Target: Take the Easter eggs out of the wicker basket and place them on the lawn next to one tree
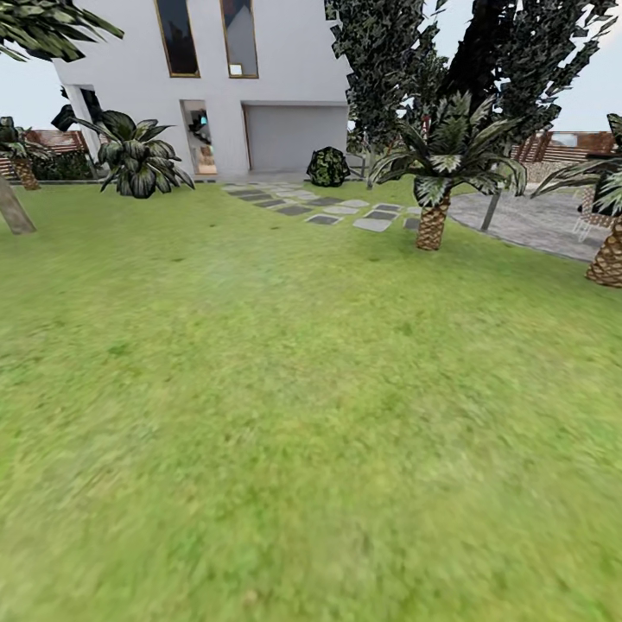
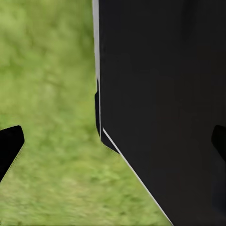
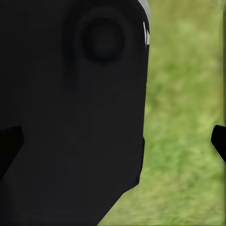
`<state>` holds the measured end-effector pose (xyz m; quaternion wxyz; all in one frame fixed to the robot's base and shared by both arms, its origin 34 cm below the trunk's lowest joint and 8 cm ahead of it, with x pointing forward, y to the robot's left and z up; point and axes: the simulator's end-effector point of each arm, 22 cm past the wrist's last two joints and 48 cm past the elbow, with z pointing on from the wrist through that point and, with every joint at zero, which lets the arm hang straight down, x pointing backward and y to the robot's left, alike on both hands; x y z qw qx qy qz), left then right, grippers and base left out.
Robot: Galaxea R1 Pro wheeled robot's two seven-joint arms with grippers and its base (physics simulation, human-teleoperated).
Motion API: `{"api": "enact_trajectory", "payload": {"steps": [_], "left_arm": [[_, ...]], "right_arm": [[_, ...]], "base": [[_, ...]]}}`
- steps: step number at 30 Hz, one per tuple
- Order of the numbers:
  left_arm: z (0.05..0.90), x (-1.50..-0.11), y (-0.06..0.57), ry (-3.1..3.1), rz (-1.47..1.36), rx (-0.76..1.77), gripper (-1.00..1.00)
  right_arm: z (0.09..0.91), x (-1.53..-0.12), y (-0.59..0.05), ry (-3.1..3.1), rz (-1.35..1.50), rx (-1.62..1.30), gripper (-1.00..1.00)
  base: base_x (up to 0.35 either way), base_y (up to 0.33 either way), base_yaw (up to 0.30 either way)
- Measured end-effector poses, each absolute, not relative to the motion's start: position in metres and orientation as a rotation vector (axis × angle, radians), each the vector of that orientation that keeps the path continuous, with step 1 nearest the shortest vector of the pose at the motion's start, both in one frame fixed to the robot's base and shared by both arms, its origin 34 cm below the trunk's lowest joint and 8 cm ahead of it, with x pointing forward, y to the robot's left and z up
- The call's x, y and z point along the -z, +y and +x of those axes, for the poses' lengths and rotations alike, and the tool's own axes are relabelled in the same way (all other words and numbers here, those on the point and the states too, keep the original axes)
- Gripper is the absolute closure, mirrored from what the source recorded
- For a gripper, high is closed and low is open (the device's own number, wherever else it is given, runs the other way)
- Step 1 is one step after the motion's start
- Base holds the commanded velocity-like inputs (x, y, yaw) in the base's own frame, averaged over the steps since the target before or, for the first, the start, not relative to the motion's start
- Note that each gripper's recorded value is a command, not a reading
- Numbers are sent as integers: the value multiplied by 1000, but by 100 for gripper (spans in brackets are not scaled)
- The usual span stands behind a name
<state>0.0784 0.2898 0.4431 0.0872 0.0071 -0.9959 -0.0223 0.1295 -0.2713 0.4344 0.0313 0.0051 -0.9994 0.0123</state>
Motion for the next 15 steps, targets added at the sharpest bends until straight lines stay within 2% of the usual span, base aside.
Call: {"api": "enact_trajectory", "payload": {"steps": [15], "left_arm": [[78, -443, 290, -2966, 21, 67, -100]], "right_arm": [[128, -435, -272, -3074, 21, -36, -100]], "base": [[343, 0, 0]]}}
